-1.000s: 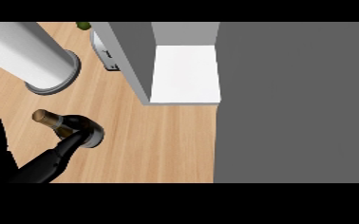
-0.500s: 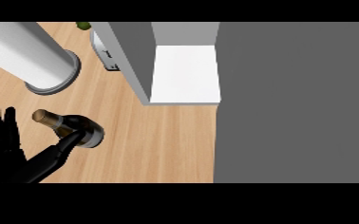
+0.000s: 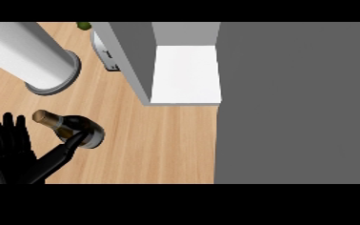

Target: Pick up the wine, place it into the cabinet and close the cabinet

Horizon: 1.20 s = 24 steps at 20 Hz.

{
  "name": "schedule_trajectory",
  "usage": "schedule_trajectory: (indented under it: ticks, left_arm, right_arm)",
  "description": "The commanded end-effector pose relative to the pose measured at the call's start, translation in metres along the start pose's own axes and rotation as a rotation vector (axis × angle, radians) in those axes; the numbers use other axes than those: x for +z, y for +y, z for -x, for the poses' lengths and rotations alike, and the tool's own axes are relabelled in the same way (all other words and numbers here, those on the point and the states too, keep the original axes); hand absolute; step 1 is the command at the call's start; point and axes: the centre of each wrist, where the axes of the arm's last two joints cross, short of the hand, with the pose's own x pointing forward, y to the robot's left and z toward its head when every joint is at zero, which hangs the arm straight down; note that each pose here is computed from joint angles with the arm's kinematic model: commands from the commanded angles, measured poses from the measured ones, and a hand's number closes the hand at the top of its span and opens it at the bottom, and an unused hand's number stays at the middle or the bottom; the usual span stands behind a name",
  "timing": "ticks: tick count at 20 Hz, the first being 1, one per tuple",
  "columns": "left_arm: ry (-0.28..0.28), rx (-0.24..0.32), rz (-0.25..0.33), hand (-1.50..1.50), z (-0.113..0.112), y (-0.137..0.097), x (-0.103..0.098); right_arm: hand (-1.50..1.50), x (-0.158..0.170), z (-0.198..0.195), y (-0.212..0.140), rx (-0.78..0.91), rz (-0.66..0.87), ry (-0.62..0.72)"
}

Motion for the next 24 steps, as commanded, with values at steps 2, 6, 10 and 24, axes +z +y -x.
schedule_trajectory:
  ticks: [2,6,10,24]
  left_arm:
    - [-0.024,-0.013,-0.028,-1.50,0.020,0.019,-0.002]
    - [-0.002,0.001,-0.011,-1.50,0.037,0.039,-0.023]
    - [0.026,-0.010,-0.019,-1.50,0.057,0.035,-0.002]
    - [0.028,0.024,0.032,-1.50,0.095,0.044,-0.012]
  right_arm:
    - [-1.50,0.026,-0.034,0.010,-0.033,-0.017,-0.059]
    - [-1.50,0.016,-0.034,0.010,-0.026,-0.026,-0.059]
    - [-1.50,0.035,-0.033,0.014,-0.018,-0.045,-0.071]
    - [-1.50,0.029,-0.030,0.009,-0.028,-0.031,-0.073]
